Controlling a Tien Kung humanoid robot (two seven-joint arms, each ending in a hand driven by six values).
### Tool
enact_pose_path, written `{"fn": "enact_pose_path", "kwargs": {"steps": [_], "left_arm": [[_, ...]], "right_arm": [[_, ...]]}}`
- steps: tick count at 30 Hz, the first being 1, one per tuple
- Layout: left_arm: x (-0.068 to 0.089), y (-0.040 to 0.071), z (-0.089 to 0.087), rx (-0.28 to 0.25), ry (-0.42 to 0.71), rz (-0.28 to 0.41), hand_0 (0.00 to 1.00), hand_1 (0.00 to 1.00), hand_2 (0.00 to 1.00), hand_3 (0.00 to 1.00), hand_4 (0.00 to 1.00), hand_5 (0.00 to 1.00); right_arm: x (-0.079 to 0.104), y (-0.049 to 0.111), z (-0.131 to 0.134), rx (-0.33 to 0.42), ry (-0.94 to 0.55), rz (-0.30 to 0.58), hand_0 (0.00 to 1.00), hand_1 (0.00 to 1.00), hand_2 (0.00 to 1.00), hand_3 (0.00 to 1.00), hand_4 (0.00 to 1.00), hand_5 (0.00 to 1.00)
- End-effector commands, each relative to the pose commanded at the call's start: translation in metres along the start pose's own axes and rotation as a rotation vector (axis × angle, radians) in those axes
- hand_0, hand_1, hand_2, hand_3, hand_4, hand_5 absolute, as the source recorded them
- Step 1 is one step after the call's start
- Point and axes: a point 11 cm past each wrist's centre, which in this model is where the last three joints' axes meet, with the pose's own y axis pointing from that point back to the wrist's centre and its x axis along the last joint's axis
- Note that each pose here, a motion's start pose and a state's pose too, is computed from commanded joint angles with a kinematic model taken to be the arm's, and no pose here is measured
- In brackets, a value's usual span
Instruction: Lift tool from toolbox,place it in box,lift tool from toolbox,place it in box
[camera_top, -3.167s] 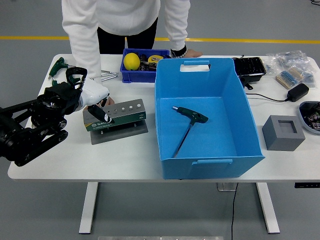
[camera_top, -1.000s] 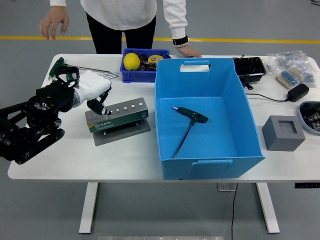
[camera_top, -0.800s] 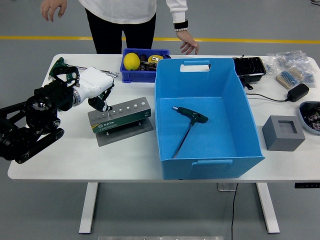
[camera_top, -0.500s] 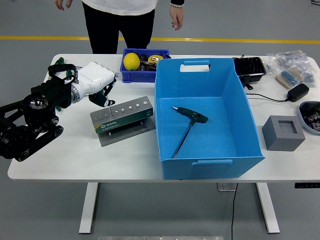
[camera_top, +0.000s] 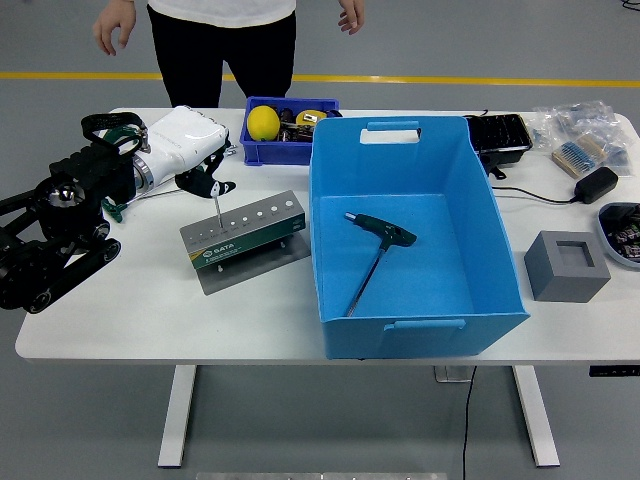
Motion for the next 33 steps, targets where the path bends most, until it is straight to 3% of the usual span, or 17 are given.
{"fn": "enact_pose_path", "kwargs": {"steps": [8,9,13,21,26,27,28,33], "left_arm": [[0.024,0.001,0.008,-0.024,0.005,0.045,0.114,0.002,0.024,0.051,0.741,0.476],[0.027,0.001,0.008,-0.026,0.007,0.053,0.118,0.002,0.020,0.051,0.709,0.585],[0.039,0.002,0.010,-0.031,0.013,0.077,0.118,0.002,0.020,0.051,0.709,0.585],[0.047,0.003,0.012,-0.034,0.026,0.087,0.114,0.002,0.017,0.050,0.706,0.642],[0.056,0.005,0.015,-0.045,0.035,0.105,0.114,0.002,0.017,0.050,0.706,0.642],[0.059,0.006,0.016,-0.048,0.040,0.114,0.111,0.002,0.015,0.050,0.705,0.577],[0.063,0.006,0.017,-0.051,0.044,0.124,0.111,0.002,0.015,0.050,0.705,0.577],[0.091,0.009,0.028,-0.085,0.081,0.219,0.109,0.002,0.013,0.048,0.717,0.557]], "right_arm": [[0.000,0.000,0.001,-0.002,0.001,0.001,0.702,0.673,0.720,0.551,0.787,0.690],[0.000,0.000,0.001,-0.002,0.001,0.001,0.702,0.672,0.720,0.552,0.787,0.689],[0.001,0.000,0.001,-0.003,0.001,0.001,0.702,0.672,0.720,0.552,0.787,0.689],[0.001,0.000,0.001,-0.002,0.000,0.001,0.702,0.672,0.720,0.551,0.786,0.689],[0.001,0.000,0.002,-0.004,0.000,0.001,0.702,0.672,0.720,0.551,0.786,0.689],[0.001,0.000,0.003,-0.005,0.001,0.002,0.702,0.672,0.720,0.551,0.786,0.688],[0.001,0.000,0.003,-0.005,0.001,0.002,0.702,0.672,0.720,0.551,0.786,0.688],[0.001,0.000,0.004,-0.009,0.005,0.003,0.701,0.673,0.721,0.551,0.786,0.688]]}}
